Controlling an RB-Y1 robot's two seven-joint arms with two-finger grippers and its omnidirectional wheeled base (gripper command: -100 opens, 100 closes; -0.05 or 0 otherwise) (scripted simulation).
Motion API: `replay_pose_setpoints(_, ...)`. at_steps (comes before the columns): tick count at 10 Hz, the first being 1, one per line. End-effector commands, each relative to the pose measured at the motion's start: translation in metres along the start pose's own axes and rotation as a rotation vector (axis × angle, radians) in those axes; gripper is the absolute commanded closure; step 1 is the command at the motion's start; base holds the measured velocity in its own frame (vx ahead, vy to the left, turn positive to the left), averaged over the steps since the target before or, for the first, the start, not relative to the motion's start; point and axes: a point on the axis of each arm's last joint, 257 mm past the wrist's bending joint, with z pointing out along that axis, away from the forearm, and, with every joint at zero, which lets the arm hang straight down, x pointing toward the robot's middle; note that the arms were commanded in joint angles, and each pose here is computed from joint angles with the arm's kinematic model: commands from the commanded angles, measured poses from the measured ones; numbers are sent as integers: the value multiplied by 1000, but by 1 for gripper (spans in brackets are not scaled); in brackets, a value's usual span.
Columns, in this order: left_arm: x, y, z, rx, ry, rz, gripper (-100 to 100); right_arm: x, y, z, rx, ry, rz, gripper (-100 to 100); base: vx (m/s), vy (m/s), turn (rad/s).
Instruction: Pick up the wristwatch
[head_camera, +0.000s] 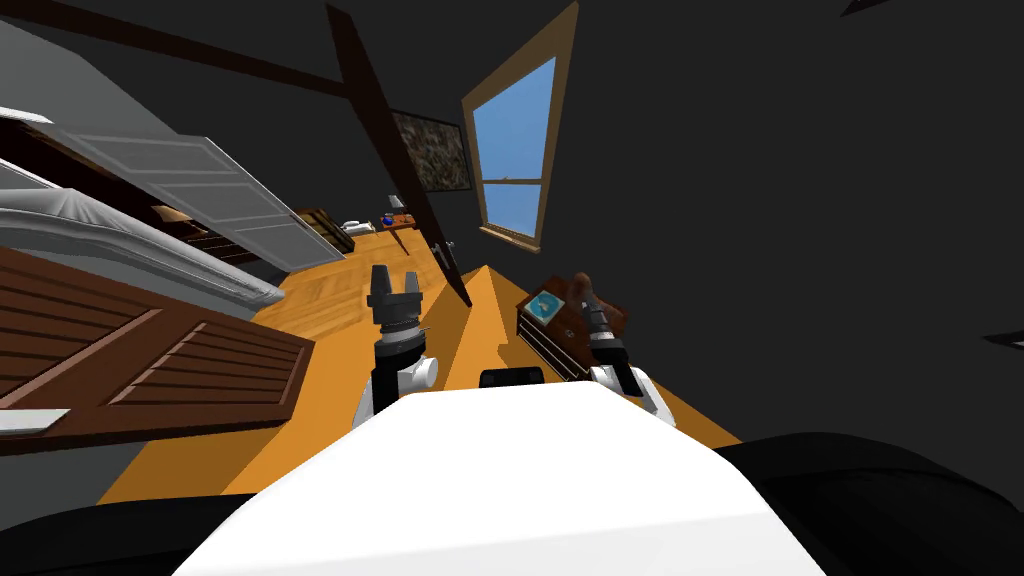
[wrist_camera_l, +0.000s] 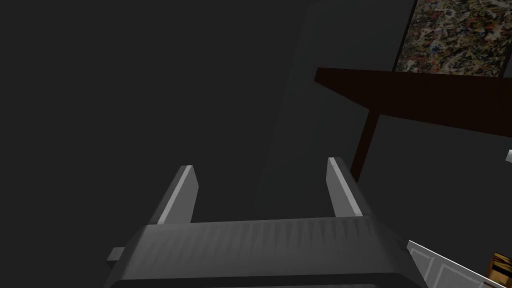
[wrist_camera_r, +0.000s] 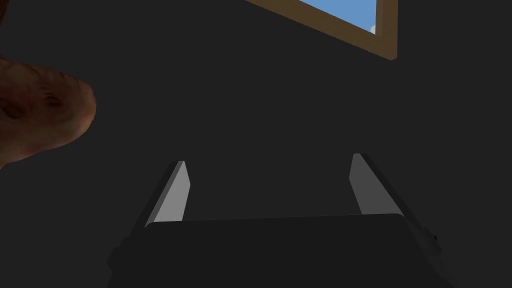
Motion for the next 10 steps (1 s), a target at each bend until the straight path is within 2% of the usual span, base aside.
replay_pose_setpoints(1, 0, 0, 0, 0, 0, 0, 0, 4, -42, -14, 110, 30, -57, -100, -126, -23, 285)
replay_pose_setpoints(2, 0, 0, 0, 0, 0, 0, 0, 5, -48, -16, 122, 32, -57, -100, -78, -20, 96)
replay_pose_setpoints(4, 0, 0, 0, 0, 0, 0, 0, 9, -100, -36, 252, 74, -130, -100, -52, -26, 274)
replay_pose_setpoints(5, 0, 0, 0, 0, 0, 0, 0, 10, -106, -39, 264, 76, -130, -100, -42, -33, 129)
replay_pose_setpoints(6, 0, 0, 0, 0, 0, 0, 0, 12, -134, -54, 337, 102, -169, -100, -42, -25, 230)
replay_pose_setpoints(7, 0, 0, 0, 0, 0, 0, 0, 12, -153, -65, 389, 125, -209, -100, -54, -42, 373)
replay_pose_setpoints(9, 0, 0, 0, 0, 0, 0, 0, 13, -162, -70, 410, 129, -209, -100, -29, -24, 31)
replay_pose_setpoints(10, 0, 0, 0, 0, 0, 0, 0, 13, -185, -86, 471, 156, -251, -100, -18, -11, 258)
